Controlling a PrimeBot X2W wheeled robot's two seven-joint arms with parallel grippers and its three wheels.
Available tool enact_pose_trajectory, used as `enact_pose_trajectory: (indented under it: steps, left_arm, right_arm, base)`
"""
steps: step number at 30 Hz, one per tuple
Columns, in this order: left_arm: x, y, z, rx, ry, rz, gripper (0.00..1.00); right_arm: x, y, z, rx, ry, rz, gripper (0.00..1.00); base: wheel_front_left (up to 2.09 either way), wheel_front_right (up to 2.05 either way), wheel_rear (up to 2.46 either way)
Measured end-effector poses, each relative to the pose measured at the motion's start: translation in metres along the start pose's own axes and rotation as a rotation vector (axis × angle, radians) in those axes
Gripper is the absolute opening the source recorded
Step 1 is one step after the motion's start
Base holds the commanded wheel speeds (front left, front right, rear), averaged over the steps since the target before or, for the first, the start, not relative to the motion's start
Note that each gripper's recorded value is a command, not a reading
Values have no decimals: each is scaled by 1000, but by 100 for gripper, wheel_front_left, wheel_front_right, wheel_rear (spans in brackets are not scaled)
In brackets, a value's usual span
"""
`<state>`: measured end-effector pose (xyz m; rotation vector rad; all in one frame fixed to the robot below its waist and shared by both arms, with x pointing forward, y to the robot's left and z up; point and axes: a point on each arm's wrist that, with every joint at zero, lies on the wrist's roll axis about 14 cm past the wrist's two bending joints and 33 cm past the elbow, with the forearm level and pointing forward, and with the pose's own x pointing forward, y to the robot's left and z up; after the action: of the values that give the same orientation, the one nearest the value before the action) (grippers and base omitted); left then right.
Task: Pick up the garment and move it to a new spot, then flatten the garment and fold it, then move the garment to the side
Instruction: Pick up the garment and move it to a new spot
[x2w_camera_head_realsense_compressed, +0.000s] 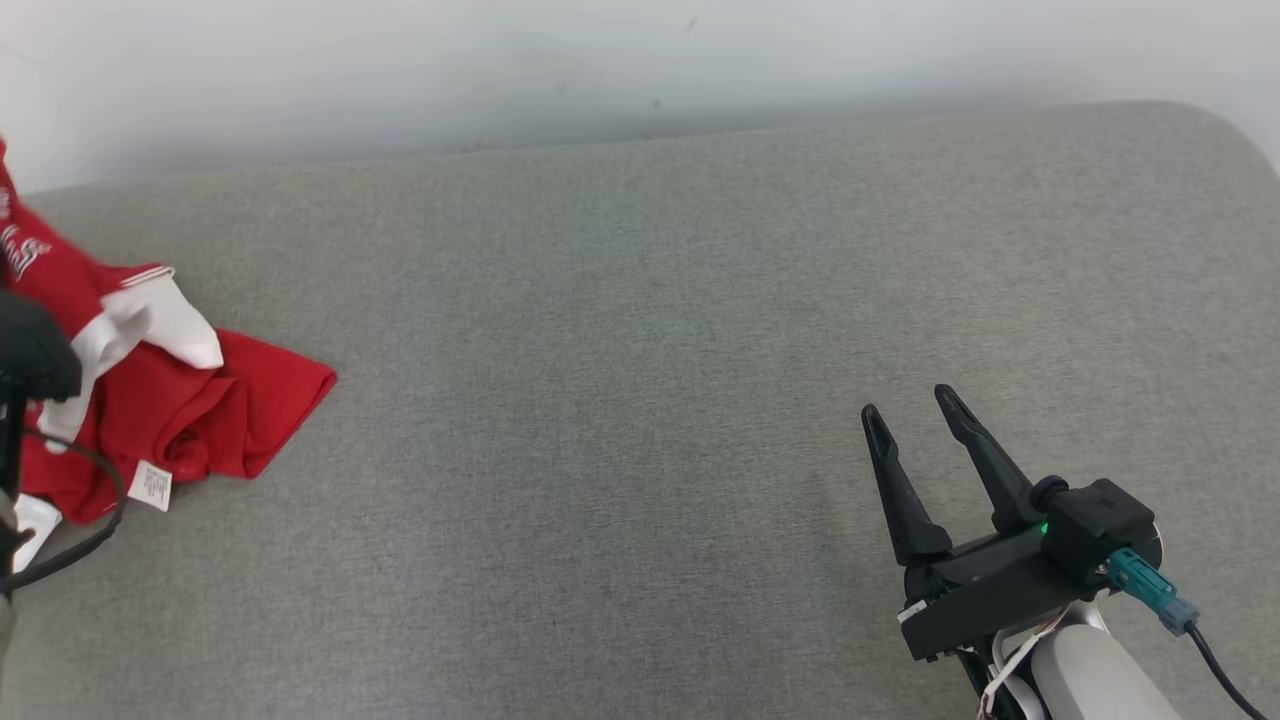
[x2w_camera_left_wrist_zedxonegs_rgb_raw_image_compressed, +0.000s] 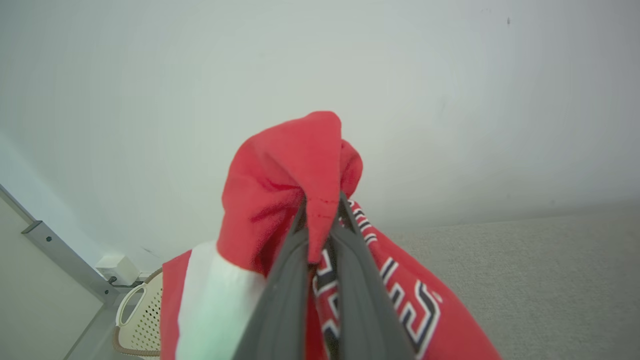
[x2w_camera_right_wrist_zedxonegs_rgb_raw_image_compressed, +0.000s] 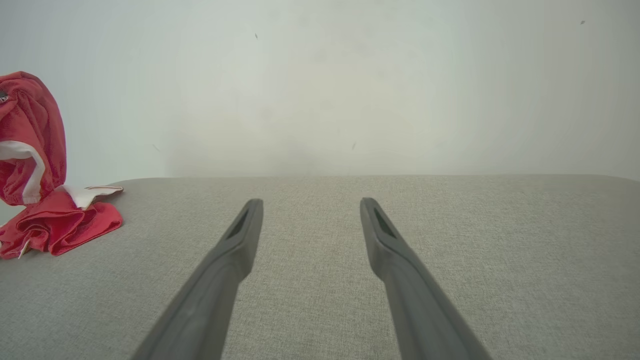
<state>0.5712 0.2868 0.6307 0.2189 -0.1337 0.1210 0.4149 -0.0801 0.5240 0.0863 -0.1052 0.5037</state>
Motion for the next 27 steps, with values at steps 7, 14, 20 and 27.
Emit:
enact_pose_trajectory:
  steps: [7,14,20,27]
  left_arm:
    - [7,-40,57,-12,-164,-108,0]
    - [2,-92,100,-40,-281,-232,0]
    - [-11,-145,120,-91,-335,-354,0]
    - [-36,-213,137,-131,-376,-520,0]
  right_arm:
    - [-12,-8,8,4,-18,-49,100]
    - [-26,-17,16,3,-37,-106,100]
    - [-39,-28,20,-1,-46,-158,100]
    - [-54,-41,28,-9,-61,-221,100]
  base:
    - [0,0,0]
    - [0,0,0]
    - [0,0,0]
    - [0,0,0]
